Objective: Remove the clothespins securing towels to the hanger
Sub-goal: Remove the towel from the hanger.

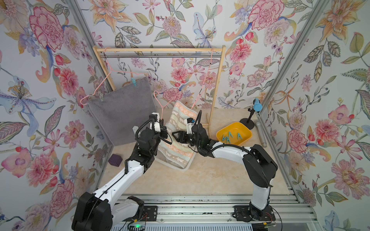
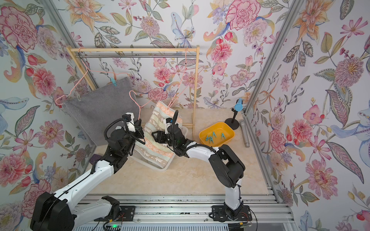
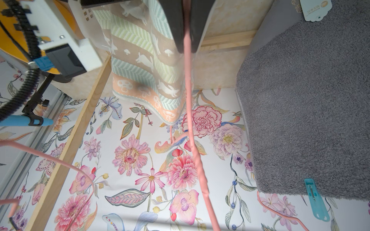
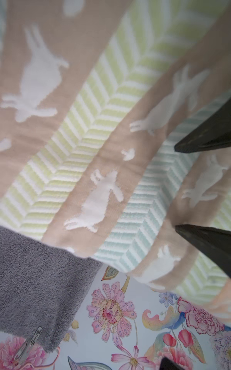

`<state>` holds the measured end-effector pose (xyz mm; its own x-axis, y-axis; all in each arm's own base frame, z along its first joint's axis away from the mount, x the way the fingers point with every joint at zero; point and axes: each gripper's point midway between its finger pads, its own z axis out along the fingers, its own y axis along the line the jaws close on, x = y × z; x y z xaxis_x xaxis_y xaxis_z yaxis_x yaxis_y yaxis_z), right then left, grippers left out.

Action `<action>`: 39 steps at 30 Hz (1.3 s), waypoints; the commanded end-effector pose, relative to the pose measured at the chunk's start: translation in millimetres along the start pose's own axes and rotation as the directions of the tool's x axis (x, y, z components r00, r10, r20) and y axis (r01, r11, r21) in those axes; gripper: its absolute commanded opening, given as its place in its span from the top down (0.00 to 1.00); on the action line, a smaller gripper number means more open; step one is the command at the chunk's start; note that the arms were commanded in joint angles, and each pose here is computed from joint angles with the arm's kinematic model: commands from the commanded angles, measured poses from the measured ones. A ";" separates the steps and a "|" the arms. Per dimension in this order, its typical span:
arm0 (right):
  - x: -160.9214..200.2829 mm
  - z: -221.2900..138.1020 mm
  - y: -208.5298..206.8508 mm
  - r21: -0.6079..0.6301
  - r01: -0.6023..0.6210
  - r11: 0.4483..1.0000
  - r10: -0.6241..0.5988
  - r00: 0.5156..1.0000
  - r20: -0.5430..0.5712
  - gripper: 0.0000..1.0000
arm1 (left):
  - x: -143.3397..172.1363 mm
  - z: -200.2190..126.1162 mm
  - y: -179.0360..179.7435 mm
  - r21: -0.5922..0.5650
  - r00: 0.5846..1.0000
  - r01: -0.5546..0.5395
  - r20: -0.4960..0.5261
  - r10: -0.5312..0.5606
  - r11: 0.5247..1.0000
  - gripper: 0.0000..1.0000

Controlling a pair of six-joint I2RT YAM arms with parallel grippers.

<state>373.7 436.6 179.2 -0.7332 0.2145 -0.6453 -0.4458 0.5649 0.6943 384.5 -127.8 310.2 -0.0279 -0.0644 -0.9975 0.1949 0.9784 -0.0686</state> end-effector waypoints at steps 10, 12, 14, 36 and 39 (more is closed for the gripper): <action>55.0 6.3 -57.5 0.270 -0.026 0.962 0.089 0.970 -0.224 0.41 | -34.0 -6.5 -3.2 0.010 0.995 0.008 0.096 -0.009 1.000 1.00; 63.2 2.8 -63.6 0.295 -0.027 0.955 0.104 0.963 -0.248 0.41 | -36.1 -6.5 -3.4 0.009 0.995 0.006 0.100 -0.007 1.000 1.00; 70.1 0.2 -69.2 0.321 -0.022 0.947 0.113 0.957 -0.266 0.42 | -38.6 -6.4 -3.8 0.009 0.995 0.004 0.104 -0.005 1.000 1.00; 103.6 1.4 -106.5 0.473 0.027 0.880 0.170 0.915 -0.367 0.40 | -79.0 2.9 -13.9 0.038 0.984 -0.003 0.178 -0.004 0.999 1.00; 104.7 0.5 -106.8 0.474 0.026 0.880 0.172 0.913 -0.369 0.40 | -77.8 3.5 -15.2 0.043 0.984 0.000 0.176 -0.007 0.999 1.00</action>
<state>362.0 418.9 75.1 -0.9006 0.0395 -0.4329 -0.2180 0.8206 0.5284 387.2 -131.3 372.6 0.0987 -0.0990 -0.9902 0.2103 0.9746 -0.0765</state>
